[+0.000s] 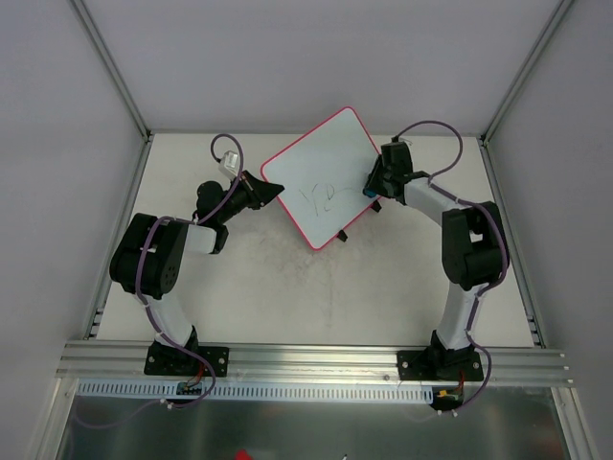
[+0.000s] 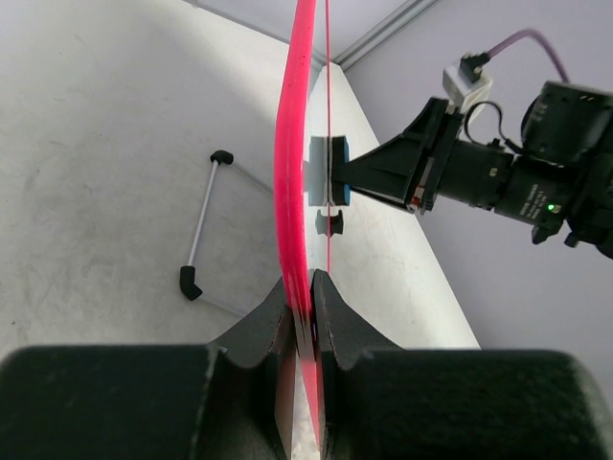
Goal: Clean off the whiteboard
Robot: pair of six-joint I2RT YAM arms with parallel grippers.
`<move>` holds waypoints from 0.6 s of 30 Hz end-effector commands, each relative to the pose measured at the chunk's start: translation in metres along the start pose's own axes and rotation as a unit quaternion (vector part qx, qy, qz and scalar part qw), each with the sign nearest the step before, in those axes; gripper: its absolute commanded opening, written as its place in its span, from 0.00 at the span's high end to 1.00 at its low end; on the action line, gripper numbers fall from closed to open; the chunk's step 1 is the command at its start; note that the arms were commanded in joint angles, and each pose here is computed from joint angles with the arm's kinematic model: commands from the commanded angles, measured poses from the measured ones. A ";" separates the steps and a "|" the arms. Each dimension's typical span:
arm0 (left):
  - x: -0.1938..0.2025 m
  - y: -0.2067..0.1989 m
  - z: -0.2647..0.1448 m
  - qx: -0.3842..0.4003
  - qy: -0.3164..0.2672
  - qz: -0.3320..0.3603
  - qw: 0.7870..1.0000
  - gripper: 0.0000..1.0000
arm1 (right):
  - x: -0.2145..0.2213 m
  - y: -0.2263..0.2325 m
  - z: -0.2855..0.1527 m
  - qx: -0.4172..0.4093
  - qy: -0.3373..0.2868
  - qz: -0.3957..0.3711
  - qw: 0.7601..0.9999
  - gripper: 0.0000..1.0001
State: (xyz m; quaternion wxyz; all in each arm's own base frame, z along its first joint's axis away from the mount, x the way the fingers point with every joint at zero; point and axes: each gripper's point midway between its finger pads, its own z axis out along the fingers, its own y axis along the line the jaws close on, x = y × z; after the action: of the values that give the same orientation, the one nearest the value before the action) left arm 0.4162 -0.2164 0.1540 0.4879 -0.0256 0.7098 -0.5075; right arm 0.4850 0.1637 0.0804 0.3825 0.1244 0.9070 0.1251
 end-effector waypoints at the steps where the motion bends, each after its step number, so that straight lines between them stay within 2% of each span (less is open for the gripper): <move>1: 0.018 0.000 -0.003 0.015 0.035 0.044 0.998 1.00 | 0.053 -0.037 0.006 0.062 0.065 0.020 0.996 1.00; 7: 0.019 0.000 -0.002 0.014 0.035 0.043 0.998 1.00 | 0.056 -0.039 0.009 0.045 0.069 0.020 0.996 1.00; 13: 0.019 0.000 -0.002 0.014 0.035 0.042 0.998 1.00 | 0.051 -0.011 0.004 -0.007 0.045 -0.021 0.999 1.00; 18: 0.019 0.000 -0.001 0.016 0.038 0.040 0.998 1.00 | 0.053 0.060 -0.020 -0.106 -0.017 -0.113 0.988 1.00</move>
State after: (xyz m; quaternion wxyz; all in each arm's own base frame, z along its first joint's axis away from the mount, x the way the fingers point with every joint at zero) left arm 0.4155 -0.2170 0.1551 0.4882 -0.0225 0.7082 -0.5094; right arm 0.4725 0.1602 0.0710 0.4133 0.1002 0.8981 0.1119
